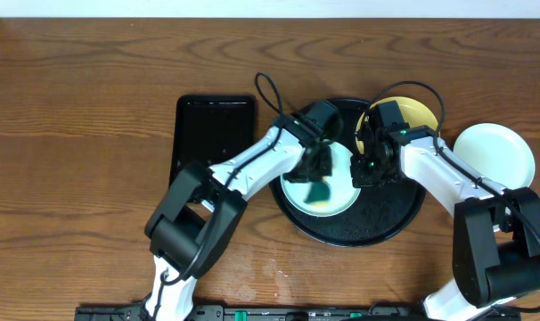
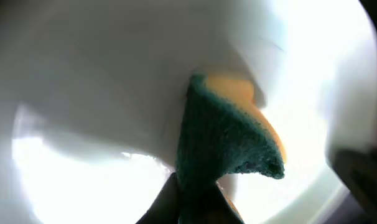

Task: Clean dirty plates on tray and stack at the side
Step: 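Scrub the remaining pale green plate with the sponge in the left gripper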

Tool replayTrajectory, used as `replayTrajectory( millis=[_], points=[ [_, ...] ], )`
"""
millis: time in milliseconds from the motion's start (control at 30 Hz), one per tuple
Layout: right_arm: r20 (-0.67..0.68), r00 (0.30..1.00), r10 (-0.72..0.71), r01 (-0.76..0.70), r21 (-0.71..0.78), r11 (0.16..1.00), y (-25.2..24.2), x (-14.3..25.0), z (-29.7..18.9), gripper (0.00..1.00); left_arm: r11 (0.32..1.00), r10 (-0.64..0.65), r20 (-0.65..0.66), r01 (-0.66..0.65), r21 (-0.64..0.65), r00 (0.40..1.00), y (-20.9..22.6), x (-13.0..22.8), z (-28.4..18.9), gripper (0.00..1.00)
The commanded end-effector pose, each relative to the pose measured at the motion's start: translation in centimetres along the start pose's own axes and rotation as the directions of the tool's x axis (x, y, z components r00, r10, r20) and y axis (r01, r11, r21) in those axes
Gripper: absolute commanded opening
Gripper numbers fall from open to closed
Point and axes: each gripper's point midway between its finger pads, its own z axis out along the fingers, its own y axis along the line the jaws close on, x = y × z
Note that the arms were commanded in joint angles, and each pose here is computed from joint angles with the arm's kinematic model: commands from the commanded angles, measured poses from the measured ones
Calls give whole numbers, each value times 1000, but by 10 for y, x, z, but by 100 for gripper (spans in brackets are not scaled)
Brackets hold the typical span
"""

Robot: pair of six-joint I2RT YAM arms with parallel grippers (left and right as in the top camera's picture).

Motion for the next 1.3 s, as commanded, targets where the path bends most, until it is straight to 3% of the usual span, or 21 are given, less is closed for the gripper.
replayTrajectory(
  millis=[0,233,367,467,567,700,1133,1267],
  points=[
    [-33,999,-5,6,36,999,-7,10,7,1,953,-10,145,54,-299,989,77,-34,2,7],
    [-33,999,-4,6,36,999,-7,10,7,1,855,51,283,105,-508,958,117,-59,-24,7],
    [-33,999,-4,6,36,999,-7,10,7,1,853,56,297,109,-511,953,117,-60,-29,7],
    [-32,999,-4,6,44,999,-9,10,7,1,917,10,233,84,-390,972,95,-51,-14,7],
    [-29,1000,-4,6,60,998,-12,9,7,1,991,-38,107,51,-124,994,47,-35,9,8],
    [-31,1000,-4,6,62,998,-12,10,7,1,991,-83,3,83,108,997,2,-21,20,7],
    [-32,999,-3,5,61,998,-12,10,7,1,986,47,-54,-37,164,997,-43,20,32,8],
    [-37,999,-3,5,62,998,-12,11,7,1,994,65,-32,-62,95,997,-31,19,34,8]
  ],
)
